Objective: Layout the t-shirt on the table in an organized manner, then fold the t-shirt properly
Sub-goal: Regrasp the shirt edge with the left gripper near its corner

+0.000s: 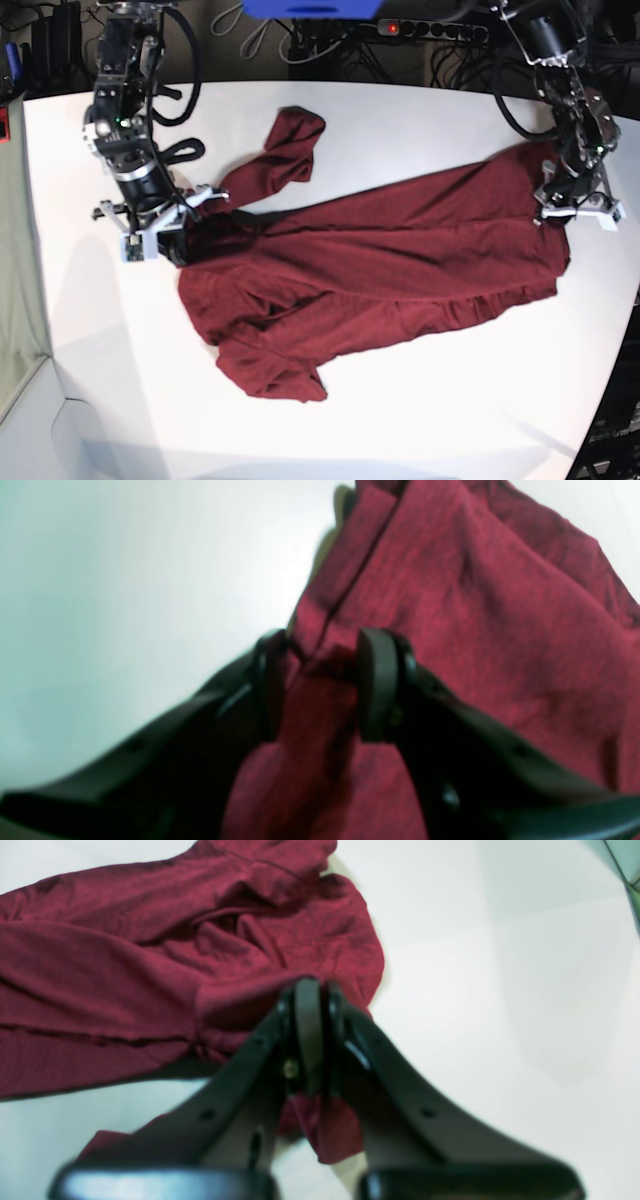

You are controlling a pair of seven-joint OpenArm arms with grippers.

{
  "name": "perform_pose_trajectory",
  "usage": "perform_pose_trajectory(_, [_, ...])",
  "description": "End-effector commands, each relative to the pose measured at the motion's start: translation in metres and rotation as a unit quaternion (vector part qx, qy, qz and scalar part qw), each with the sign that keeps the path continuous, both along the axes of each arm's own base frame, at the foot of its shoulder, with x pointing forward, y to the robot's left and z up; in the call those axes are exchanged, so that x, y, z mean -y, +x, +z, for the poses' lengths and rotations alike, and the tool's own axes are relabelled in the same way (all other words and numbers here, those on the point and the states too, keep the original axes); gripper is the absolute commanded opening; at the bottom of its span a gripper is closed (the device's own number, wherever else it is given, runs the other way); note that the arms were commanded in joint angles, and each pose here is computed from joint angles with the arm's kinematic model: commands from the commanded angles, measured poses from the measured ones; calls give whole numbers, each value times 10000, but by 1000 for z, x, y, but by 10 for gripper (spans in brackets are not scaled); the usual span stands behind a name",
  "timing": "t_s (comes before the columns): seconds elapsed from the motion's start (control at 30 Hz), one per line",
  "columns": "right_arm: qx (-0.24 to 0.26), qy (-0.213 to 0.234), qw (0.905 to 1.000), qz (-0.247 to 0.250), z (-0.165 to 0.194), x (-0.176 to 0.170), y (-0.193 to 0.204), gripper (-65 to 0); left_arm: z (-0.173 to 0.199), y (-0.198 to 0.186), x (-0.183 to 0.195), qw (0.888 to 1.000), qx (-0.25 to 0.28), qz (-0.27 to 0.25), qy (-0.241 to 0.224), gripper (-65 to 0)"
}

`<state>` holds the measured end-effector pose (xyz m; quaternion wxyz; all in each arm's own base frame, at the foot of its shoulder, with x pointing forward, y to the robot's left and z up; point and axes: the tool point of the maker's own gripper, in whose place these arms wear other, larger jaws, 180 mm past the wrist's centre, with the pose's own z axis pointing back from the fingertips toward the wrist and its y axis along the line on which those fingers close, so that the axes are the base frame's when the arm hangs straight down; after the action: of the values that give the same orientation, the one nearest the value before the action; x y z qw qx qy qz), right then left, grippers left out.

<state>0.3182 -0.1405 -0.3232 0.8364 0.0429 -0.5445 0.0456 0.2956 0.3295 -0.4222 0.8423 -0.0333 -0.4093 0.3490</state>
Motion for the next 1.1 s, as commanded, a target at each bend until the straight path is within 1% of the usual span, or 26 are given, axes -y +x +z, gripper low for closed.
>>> perform_pose_trajectory(0.0, [282,28,9996,20,15,-1,6,-650,11,5,-3,9999,98,-27,56,-421])
perform_pose_trajectory(0.17, [290,28,9996,20,15,-1,7,-650,19,-1,-4,9997,160,-45,184,-421])
perform_pose_trajectory(0.77, [290,26,9996,13,15,0,7,-650,24,4,-4,9994,248,-55,220,-420])
perform_pose_trajectory(0.87, [282,28,9996,12,15,0,7,-650,28,11,-4,9992,307,-72,248,-420])
perform_pose_trajectory(1.07, [282,31,9996,27,14,-1,7,-650,20,8,-3,9996,210,-55,177,-422])
